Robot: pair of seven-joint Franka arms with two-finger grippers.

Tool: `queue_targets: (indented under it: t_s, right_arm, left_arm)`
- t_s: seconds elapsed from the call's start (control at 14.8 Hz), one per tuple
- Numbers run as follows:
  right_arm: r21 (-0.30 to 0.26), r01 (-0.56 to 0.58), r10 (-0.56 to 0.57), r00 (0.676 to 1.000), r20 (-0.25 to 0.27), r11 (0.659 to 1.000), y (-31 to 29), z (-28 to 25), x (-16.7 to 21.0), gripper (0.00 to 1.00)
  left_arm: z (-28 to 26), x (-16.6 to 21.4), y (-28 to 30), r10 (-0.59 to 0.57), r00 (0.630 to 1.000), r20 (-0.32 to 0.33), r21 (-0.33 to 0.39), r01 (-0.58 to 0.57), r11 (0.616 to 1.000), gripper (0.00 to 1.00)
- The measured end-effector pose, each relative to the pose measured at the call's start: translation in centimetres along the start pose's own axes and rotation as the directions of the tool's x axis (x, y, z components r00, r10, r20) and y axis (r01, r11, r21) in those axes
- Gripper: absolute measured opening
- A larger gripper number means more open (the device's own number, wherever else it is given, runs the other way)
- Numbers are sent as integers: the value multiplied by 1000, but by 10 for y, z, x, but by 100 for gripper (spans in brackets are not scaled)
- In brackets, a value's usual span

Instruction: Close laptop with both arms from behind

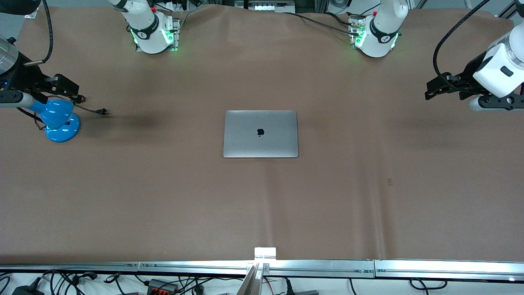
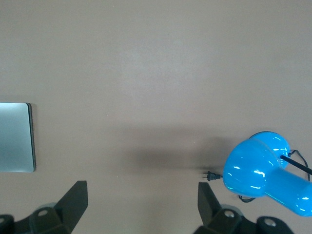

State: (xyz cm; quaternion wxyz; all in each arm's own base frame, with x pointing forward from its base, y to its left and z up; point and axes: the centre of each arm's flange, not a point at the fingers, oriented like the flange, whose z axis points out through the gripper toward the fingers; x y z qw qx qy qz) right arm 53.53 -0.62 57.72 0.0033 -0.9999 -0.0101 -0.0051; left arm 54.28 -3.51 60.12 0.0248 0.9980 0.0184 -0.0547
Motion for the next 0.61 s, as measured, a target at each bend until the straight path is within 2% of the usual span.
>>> queue_targets:
  t_s: [0.61]
  right_arm:
    - [0,-3,3,1000,7,1000,2,1,-1,100]
  left_arm:
    - [0,1,-7,-11,1000,0,0,11,1000,100]
